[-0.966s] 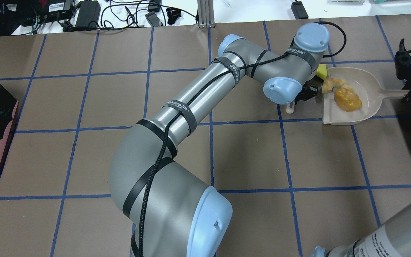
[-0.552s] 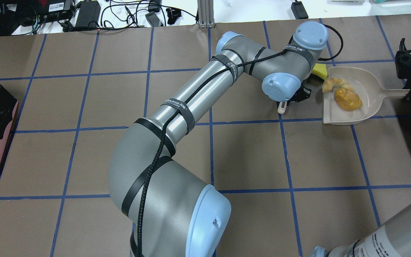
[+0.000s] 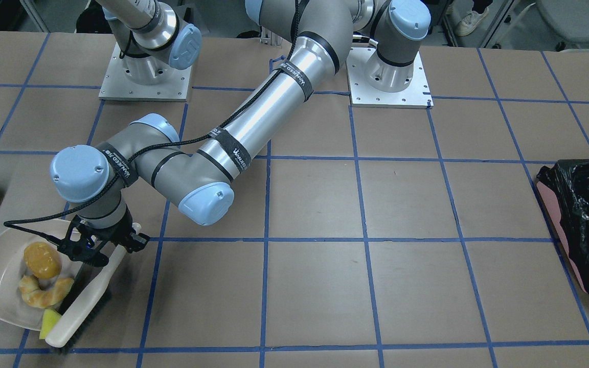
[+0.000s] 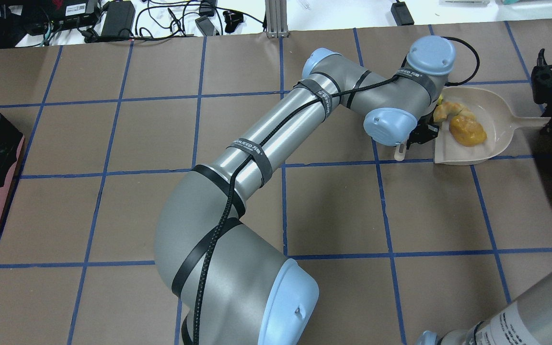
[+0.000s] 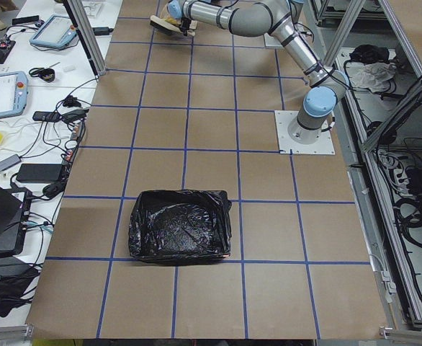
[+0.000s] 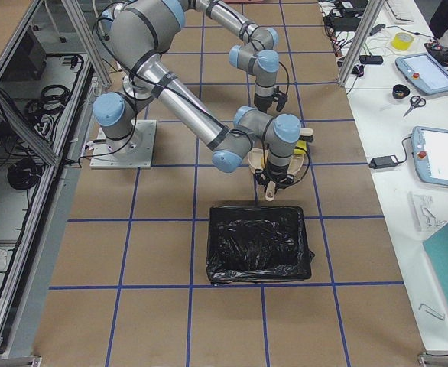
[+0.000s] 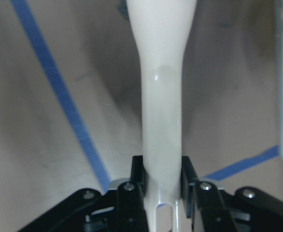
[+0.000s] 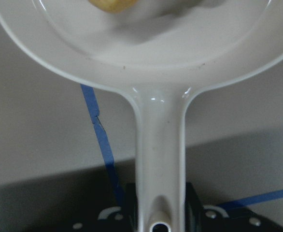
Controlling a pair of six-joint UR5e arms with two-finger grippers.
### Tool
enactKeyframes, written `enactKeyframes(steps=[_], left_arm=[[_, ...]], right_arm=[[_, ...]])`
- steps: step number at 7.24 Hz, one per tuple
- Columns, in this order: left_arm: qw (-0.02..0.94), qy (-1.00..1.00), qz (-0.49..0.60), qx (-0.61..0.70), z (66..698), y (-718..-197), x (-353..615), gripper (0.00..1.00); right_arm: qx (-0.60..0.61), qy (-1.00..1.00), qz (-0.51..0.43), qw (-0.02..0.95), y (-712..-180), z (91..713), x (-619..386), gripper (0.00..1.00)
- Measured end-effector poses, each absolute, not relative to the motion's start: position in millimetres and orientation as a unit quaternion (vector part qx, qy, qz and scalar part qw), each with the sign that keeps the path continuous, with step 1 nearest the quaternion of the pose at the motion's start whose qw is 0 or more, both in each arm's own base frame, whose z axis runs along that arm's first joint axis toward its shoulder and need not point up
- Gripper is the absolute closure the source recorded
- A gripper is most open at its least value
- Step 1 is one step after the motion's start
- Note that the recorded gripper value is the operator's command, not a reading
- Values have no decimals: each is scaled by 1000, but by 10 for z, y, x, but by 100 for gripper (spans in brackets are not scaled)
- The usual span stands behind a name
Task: Sweep and dump trash in nearest bin
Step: 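Sweep the yellow sponge into the dustpan with the brush, then lift the loaded dustpan with the right gripper while the left withdraws the brush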
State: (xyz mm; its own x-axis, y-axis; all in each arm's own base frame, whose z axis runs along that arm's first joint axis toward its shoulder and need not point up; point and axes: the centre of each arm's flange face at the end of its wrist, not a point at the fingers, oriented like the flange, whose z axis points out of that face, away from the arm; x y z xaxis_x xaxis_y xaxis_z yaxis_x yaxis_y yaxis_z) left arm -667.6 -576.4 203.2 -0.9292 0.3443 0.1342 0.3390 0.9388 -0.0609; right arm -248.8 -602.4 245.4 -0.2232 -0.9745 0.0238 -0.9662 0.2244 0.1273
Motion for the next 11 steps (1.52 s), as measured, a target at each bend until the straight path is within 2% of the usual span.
enactKeyframes(steps=[2,7,11], left_arm=[[108,-982,14,-152,2079,-5613,-6867,100],[164,-981,-4,-106,2433,-4592,-7627,100],[162,-979,2,-121,2775,-4858,-7185,100]], right_arm=[[620,-783,-38,47,-6033,2437,-2482,91],[609,-792,-36,40,-6024,2414,-2468,91],[606,-795,-29,34,-6018,2407,-2445,91]])
